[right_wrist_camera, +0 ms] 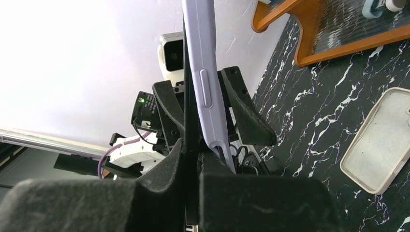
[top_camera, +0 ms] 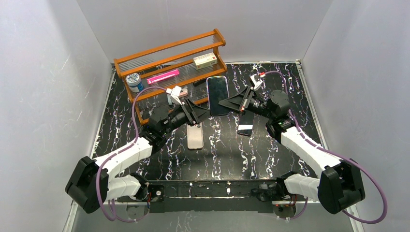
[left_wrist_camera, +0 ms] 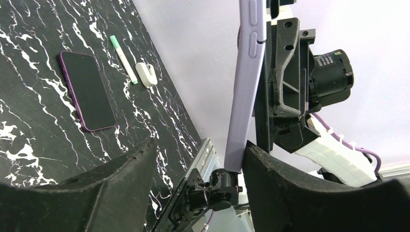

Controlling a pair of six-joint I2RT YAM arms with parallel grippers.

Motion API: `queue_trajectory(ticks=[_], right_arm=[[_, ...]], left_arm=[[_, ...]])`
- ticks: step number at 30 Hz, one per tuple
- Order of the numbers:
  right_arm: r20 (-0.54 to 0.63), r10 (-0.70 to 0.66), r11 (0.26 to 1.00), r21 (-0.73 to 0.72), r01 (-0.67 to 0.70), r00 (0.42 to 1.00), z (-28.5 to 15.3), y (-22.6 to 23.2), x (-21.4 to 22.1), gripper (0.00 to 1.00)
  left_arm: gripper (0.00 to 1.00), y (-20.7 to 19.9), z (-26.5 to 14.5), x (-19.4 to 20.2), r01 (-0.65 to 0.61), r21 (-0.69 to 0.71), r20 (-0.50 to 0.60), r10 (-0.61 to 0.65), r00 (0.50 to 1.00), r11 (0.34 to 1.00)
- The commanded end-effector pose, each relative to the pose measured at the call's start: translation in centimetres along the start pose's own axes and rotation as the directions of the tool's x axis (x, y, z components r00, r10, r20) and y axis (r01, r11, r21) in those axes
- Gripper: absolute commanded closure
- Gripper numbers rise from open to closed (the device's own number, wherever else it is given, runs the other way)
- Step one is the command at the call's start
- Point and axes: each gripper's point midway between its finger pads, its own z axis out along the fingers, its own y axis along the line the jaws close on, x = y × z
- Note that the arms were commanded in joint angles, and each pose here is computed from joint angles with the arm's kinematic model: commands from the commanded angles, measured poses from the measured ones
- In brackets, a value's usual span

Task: Take the phone out of the phone case
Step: Remove the phone case from the phone, then place the phone case at the center of the board.

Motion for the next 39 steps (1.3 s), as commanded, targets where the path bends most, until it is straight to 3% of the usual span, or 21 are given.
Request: queue_trajectory(ticks=[1,10,14,24,30,35,39], right_arm=[[0.011,-0.091,0.988,-0.121,0.092,0.996,-0.1,3.7,-0.5,0.99],[-0.044,-0.075,0.994,-0.085,0.072,0.996,-0.7,2.5,0.9,0.99],[-0.076,-0.072,0.997,-0.044,0.068,0.995,-1.1,1.8,1.6,0.99],[-0.184,-0.038,0.999,0.027,0.044,0.982,-2.7,0.0,4.4,0.99],[-0.236,-0.014,0.998,0.063,0.03,0.972,-3.4,-1.1,5.7,0.99],[-0.204,-0.052,0.993,0.091,0.072,0.978,-3.3,-1.7,5.0,0.99],[-0.127,-0.113,0.957,0.252,0.142,0.985,-4.2,-5.0,2.5,0.99]], left_arm=[[0.44,-3.2,0.7,-1.8,-0.037,0.095,0.044,0.033,0.998,0.995],[1.0,-2.2,2.4,-3.6,-0.04,0.043,0.114,0.034,0.993,0.998],[1.0,-1.5,2.7,-4.8,-0.062,-0.006,0.17,0.062,0.983,0.998],[1.0,3.0,2.4,-9.2,-0.112,-0.301,0.317,0.21,0.925,0.947],[1.0,3.7,2.4,-9.9,-0.09,-0.334,0.338,0.208,0.918,0.938],[1.0,4.0,2.8,-9.0,-0.091,-0.322,0.3,0.192,0.934,0.943],[1.0,7.4,1.8,-5.7,-0.071,-0.405,0.184,0.158,0.97,0.912]])
